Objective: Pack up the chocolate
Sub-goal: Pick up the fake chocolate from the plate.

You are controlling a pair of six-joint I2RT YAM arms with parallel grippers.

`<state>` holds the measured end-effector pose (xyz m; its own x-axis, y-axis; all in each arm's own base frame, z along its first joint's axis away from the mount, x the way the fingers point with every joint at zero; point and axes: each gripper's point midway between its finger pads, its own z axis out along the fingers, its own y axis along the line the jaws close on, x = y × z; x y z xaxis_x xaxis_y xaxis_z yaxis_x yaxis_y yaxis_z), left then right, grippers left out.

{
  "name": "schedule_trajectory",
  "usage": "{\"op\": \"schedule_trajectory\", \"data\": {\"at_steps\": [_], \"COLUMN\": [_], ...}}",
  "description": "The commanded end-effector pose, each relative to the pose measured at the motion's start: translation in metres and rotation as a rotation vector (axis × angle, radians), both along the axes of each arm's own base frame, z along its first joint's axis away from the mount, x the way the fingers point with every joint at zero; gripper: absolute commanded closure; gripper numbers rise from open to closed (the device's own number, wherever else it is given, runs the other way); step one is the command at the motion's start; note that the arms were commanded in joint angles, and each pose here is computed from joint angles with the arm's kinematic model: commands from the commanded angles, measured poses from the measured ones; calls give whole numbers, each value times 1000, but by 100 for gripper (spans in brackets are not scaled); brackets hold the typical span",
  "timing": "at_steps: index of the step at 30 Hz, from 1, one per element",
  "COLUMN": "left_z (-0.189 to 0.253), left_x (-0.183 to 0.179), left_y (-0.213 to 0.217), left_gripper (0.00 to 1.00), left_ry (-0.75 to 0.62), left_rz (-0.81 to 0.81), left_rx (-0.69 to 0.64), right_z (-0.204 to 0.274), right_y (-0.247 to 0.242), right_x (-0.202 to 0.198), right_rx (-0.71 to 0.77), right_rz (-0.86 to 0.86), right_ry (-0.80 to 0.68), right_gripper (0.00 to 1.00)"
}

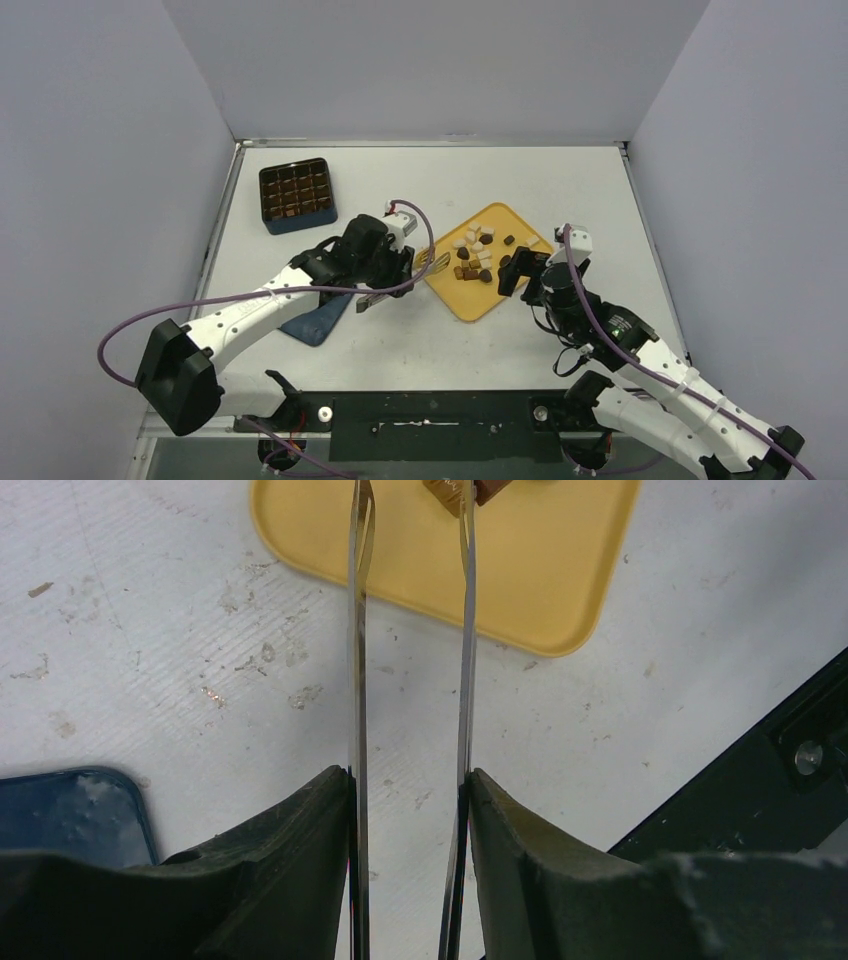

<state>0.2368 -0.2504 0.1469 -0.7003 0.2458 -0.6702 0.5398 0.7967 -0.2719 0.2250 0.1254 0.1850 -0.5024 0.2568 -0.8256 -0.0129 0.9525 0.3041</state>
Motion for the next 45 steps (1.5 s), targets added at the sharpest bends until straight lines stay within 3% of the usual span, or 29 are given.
{"op": "schedule_trajectory", "data": {"at_steps": [1,8,15,31,45], "left_z": [4,-12,-16,-38,-39], "left_x": [14,24,16,15,2], "left_y": [-20,-27,-50,-72,-73], "left_gripper": [58,57,57,55,54], "left_ry": [-51,-127,-190,-192,-148], "left_rz": [-21,-18,-82,-182,-235], "left_rx": [-49,84,93,98,198], "right_z": [45,56,64,70,76], "right_y": [7,5,10,4,-2], "right_x": [3,1,-1,-6,-12], "right_rx": [81,89,107,118,141], "right_rz": [36,49,74,62,48], "right_ry": [-103,-136,-141,-143,-155], "right_gripper": [0,0,0,0,0]}}
